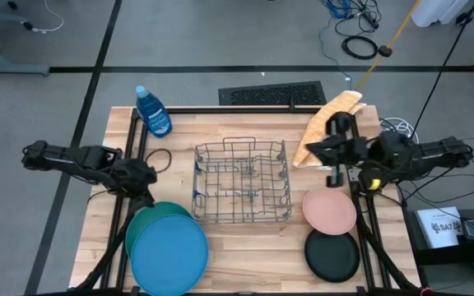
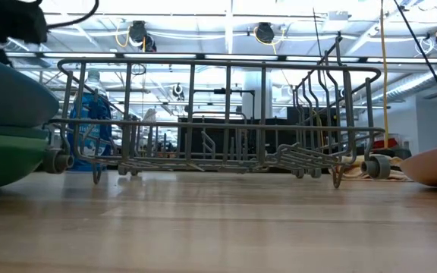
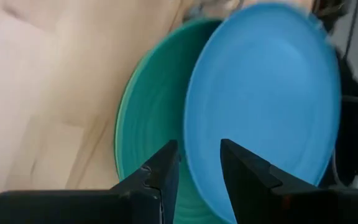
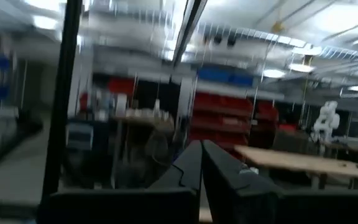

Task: Sort dishes
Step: Put the blue plate into the dish rack

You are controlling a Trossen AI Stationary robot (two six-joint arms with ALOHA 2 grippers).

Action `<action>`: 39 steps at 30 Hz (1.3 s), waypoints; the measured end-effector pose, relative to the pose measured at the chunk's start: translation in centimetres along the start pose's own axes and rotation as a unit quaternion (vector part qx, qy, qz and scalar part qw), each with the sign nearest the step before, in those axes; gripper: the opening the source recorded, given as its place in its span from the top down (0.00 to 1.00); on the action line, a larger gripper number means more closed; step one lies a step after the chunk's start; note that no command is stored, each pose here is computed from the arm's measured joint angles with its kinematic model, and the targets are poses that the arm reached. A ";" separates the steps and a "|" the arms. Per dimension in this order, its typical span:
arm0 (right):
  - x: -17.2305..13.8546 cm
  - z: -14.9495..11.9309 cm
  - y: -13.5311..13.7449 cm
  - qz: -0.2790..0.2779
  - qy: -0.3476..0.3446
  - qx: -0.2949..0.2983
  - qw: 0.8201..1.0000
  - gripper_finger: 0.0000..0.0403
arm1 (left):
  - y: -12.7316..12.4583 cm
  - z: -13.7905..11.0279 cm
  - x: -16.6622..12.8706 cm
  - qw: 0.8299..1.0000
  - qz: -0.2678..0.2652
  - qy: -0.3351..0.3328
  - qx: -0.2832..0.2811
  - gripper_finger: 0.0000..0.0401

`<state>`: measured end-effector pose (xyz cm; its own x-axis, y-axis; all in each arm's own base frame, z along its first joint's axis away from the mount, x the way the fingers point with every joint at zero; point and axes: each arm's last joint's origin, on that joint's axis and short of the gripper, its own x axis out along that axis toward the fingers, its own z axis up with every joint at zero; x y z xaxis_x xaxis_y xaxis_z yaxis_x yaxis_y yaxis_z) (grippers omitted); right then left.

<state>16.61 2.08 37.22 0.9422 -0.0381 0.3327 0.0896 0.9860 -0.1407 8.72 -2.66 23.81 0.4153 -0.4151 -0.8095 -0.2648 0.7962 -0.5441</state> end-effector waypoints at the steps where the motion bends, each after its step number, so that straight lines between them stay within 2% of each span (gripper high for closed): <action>1: 0.8 0.0 0.2 0.003 0.013 -0.007 1.000 0.98 | -0.1 0.0 0.4 1.000 0.002 0.009 0.000 0.70; 4: 2.8 0.1 0.5 0.006 0.024 -0.011 1.000 0.98 | -0.7 0.3 1.2 1.000 -0.005 0.015 0.006 0.70; 9: 5.4 0.4 1.0 0.004 0.004 0.010 1.000 0.98 | -1.7 0.6 2.2 0.999 -0.014 0.028 0.007 0.70; 16: 8.8 0.2 1.7 0.008 0.011 0.008 1.000 0.98 | -2.8 0.2 4.1 0.997 0.022 0.073 0.004 0.70; 20: 10.3 0.1 2.0 0.005 0.015 -0.015 1.000 0.98 | -3.6 -0.2 5.7 0.993 0.051 0.102 0.017 0.70; 27: 11.6 -1.0 2.4 0.010 0.031 -0.063 0.997 0.98 | -4.0 -0.9 7.8 0.985 0.115 0.131 0.007 0.70; 39: 12.6 -2.8 3.0 0.019 0.056 -0.100 0.993 0.98 | -4.2 -1.4 8.1 0.982 0.140 0.125 -0.012 0.70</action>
<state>29.64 4.14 38.36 0.9754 -0.0301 0.2186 0.1044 0.9357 -0.3369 11.97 -10.00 19.18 0.0969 -0.2795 -0.9552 -0.3587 0.8855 -0.2955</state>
